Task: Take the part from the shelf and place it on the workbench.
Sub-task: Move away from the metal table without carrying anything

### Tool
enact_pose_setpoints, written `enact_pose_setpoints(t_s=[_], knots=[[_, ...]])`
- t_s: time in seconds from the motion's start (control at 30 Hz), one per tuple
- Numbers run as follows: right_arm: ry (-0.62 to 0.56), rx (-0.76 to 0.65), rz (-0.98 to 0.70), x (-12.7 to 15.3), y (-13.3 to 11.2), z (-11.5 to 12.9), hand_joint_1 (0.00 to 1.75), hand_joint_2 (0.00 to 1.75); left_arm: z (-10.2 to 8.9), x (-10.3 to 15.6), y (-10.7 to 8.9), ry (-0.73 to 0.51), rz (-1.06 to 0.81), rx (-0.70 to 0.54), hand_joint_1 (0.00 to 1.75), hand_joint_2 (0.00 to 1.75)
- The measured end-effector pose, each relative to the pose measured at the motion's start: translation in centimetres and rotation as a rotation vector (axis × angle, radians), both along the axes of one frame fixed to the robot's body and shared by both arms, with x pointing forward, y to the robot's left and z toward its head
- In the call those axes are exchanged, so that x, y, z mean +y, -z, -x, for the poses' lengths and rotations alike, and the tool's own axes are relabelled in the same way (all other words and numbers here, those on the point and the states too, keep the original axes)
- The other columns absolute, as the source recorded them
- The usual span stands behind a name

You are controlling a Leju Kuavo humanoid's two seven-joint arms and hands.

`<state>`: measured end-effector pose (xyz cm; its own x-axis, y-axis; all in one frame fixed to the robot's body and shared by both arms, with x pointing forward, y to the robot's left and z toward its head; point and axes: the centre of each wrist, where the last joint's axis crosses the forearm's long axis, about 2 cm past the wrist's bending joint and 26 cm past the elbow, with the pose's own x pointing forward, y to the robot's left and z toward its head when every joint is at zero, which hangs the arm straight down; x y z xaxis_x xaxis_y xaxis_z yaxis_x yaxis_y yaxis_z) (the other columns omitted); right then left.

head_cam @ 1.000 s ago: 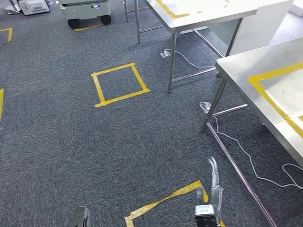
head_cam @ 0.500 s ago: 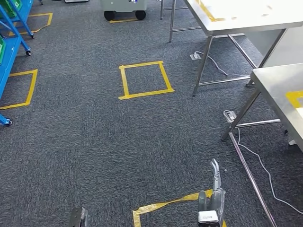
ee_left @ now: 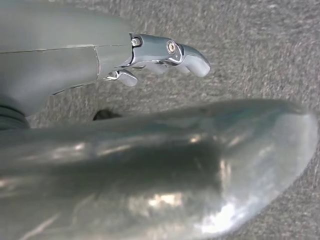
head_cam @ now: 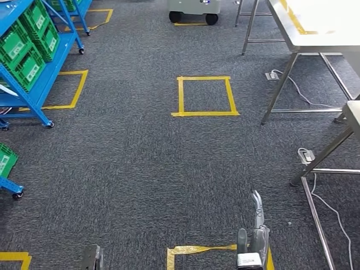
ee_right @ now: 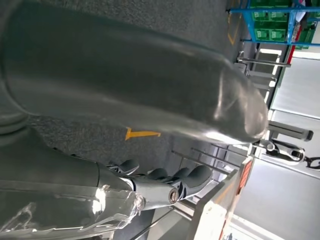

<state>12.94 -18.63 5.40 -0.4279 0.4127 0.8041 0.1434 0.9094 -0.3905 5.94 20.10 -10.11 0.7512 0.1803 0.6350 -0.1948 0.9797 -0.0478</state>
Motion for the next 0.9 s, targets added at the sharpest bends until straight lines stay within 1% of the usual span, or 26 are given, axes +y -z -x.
enact_pose_setpoints(t_s=[0.9], knots=[[0.023,-0.010,0.041,-0.4,0.0,0.3,0.00,0.00,-0.2,-1.1,-0.2,0.009,0.001,0.006,0.00,0.00]])
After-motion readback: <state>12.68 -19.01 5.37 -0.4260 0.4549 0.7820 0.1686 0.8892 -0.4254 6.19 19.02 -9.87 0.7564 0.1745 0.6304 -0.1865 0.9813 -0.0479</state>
